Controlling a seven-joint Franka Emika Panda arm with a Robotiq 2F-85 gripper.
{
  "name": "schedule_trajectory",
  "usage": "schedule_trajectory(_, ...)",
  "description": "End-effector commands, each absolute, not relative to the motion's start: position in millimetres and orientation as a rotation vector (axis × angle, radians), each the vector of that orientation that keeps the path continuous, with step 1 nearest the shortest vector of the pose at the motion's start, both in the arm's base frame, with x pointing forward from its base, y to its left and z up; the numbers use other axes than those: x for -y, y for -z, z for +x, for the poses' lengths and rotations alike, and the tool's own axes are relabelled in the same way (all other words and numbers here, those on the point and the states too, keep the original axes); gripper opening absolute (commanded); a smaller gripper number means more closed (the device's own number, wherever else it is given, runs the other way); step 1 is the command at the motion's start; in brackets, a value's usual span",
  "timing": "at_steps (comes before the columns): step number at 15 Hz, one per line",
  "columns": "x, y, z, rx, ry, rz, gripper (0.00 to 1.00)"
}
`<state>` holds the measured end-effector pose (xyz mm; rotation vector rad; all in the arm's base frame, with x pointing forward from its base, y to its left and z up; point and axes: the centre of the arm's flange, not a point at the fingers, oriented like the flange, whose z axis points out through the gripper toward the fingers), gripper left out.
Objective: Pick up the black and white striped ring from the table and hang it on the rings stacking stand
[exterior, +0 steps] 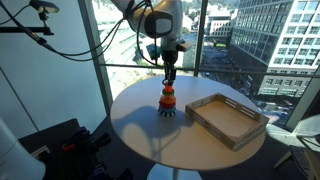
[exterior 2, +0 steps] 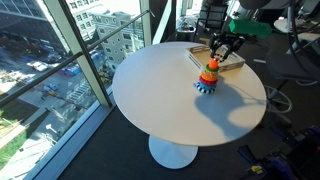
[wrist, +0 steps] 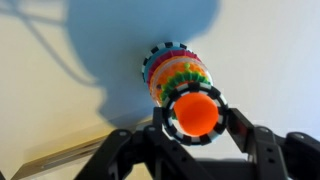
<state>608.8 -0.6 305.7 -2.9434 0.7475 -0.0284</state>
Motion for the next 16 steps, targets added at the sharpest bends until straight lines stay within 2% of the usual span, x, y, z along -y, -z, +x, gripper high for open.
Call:
schedule_trajectory(1, -3.9, -304.3, 623.1, -0.761, 0.015, -2.951, 0.41)
schedule_trajectory(11, -6.7, -303.4, 630.6, -0.789, 0.004, -3.008, 0.41)
schedule_trajectory(12, -6.7, -304.6, 630.6, -0.792, -0.003, -3.016, 0.91)
schedule_trajectory(13, -6.9, -305.5, 630.1, -0.794, -0.012, -3.023, 0.92)
schedule_trajectory(15, -7.8, -306.4, 629.4, -0.786, -0.032, -3.034, 1.0)
schedule_trajectory(16, -8.1, -306.3, 629.1, -0.781, -0.044, -3.038, 1.0)
